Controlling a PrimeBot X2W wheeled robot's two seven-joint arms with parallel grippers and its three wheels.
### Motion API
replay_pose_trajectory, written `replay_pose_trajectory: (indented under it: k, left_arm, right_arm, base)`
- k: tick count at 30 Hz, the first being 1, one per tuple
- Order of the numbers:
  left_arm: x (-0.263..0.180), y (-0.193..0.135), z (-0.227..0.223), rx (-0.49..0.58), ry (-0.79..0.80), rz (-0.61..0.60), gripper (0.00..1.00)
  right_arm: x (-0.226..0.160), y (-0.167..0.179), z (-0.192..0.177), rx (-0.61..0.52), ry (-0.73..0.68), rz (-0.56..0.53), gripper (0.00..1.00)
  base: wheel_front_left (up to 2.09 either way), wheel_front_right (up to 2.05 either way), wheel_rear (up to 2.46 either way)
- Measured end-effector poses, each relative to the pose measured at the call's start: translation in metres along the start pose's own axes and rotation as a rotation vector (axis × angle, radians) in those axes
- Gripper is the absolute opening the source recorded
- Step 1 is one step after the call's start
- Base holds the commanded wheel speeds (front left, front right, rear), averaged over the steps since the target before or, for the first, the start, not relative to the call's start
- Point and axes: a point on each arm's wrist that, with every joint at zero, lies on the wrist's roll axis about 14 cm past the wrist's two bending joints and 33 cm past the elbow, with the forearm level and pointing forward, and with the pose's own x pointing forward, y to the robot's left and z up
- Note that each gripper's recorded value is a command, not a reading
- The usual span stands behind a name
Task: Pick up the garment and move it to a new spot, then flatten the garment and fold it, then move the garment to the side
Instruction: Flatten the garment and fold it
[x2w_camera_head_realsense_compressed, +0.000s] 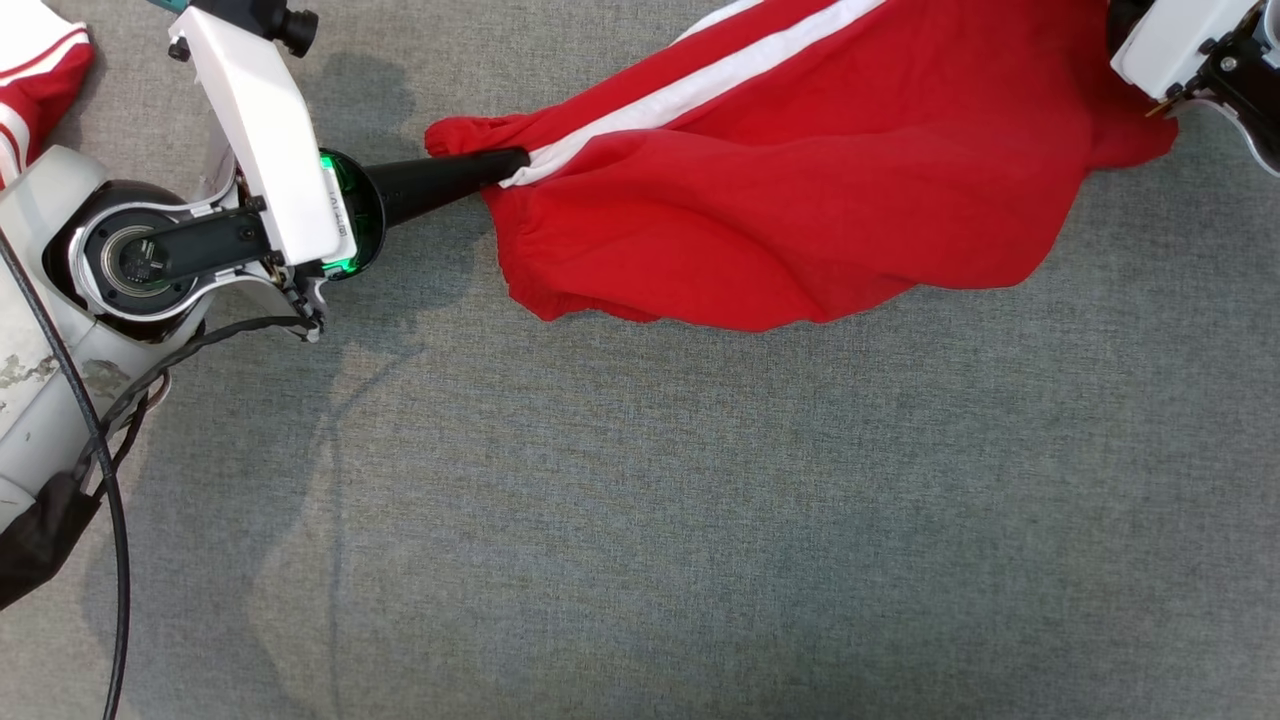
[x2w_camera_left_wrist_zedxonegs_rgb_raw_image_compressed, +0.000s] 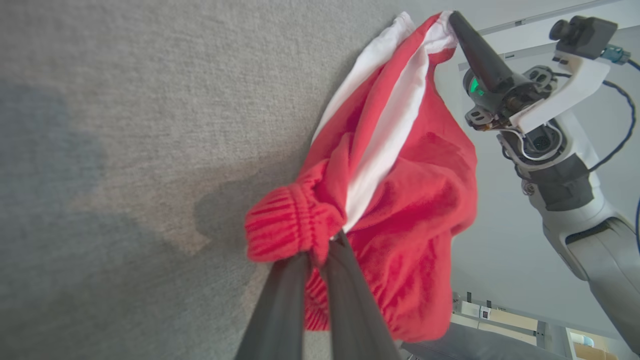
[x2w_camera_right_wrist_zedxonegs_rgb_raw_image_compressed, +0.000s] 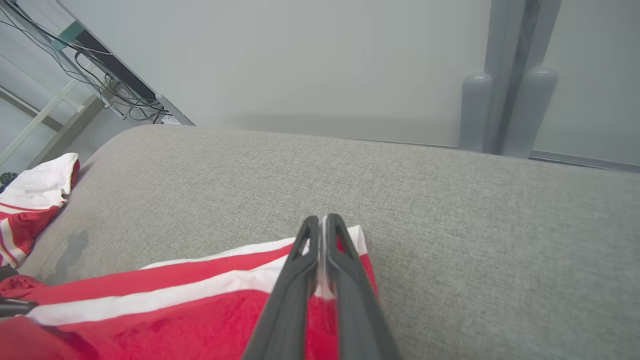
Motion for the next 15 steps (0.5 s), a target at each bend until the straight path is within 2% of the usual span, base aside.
replay_pose_trajectory:
  k: [1, 2, 3, 4, 5, 15]
  left_arm:
    - [0.0, 0.0, 0.0, 0.002, 0.0, 0.0, 0.0]
    - [0.0, -0.001, 0.0, 0.005, -0.001, 0.0, 0.19]
    - [-0.001, -0.001, 0.001, 0.009, -0.002, 0.001, 0.47]
    - [-0.001, -0.002, 0.001, 0.014, -0.001, 0.002, 0.96]
    - [-0.001, -0.001, 0.0, 0.023, 0.002, 0.008, 1.0]
    - [-0.01, -0.005, -0.002, 0.055, 0.015, 0.032, 1.0]
  right_arm:
    - [0.0, 0.001, -0.001, -0.002, 0.003, 0.002, 0.37]
    - [0.0, 0.002, -0.002, -0.003, 0.007, 0.003, 0.46]
    - [0.0, 0.003, -0.003, -0.003, 0.009, 0.005, 0.88]
    - [0.0, 0.004, -0.003, 0.002, 0.009, 0.007, 1.0]
    - [0.0, 0.005, -0.002, 0.007, 0.007, 0.009, 1.0]
    - [-0.013, 0.015, 0.005, 0.02, -0.005, 0.005, 1.0]
  base:
    - [0.0, 0.0, 0.0]
    - [0.0, 0.0, 0.0]
    - [0.0, 0.0, 0.0]
    - [0.0, 0.0, 0.0]
    - [0.0, 0.0, 0.0]
    - [0.0, 0.0, 0.0]
